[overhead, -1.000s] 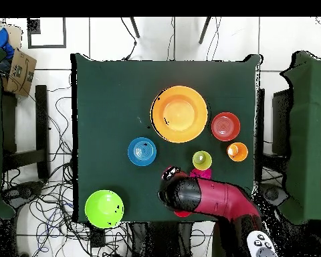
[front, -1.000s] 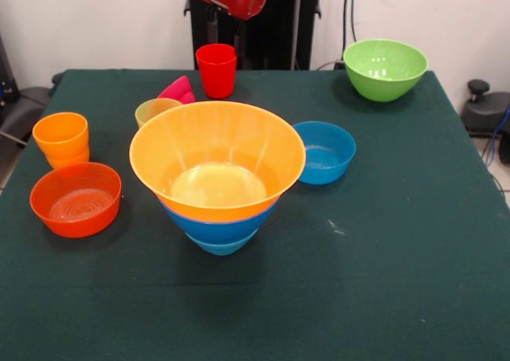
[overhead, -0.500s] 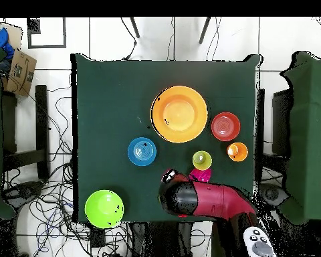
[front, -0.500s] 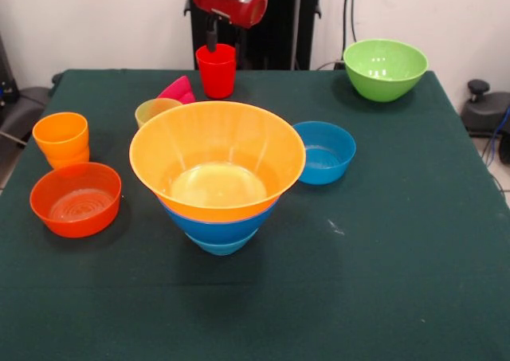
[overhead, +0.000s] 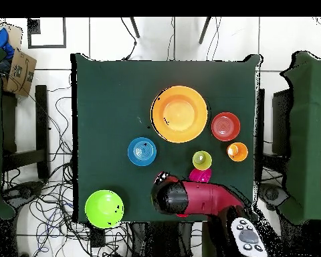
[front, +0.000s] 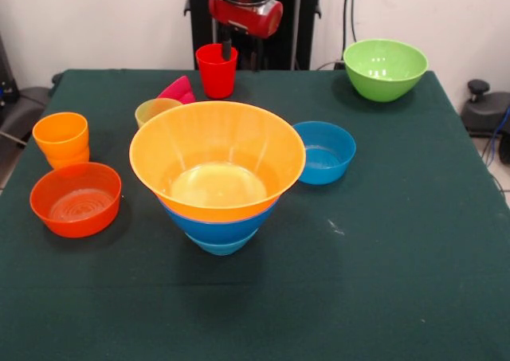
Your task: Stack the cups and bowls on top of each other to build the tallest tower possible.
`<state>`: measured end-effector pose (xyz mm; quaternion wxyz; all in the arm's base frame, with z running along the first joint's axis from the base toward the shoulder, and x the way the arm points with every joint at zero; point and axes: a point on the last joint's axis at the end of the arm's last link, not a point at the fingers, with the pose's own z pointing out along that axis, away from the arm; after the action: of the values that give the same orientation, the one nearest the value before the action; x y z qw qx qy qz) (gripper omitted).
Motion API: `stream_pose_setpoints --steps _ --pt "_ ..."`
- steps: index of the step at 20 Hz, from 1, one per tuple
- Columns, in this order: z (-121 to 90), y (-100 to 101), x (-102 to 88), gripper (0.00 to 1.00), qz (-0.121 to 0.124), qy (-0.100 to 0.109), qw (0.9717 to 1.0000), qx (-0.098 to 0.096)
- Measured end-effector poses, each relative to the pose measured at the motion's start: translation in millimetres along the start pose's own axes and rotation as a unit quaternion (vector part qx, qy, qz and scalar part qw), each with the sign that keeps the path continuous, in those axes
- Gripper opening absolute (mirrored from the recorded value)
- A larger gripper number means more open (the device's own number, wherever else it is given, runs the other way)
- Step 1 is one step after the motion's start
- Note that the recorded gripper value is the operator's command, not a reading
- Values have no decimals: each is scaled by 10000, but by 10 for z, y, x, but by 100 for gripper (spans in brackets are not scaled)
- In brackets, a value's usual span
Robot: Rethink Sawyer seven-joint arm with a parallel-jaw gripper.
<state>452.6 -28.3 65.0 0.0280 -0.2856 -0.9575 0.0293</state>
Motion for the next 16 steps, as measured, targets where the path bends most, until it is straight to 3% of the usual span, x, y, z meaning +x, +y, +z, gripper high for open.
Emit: stream_pose_setpoints --steps 9,16 --pt "314 142 230 100 -282 -39 9996 -81" --pt "443 57 344 100 -341 26 9994 -8"
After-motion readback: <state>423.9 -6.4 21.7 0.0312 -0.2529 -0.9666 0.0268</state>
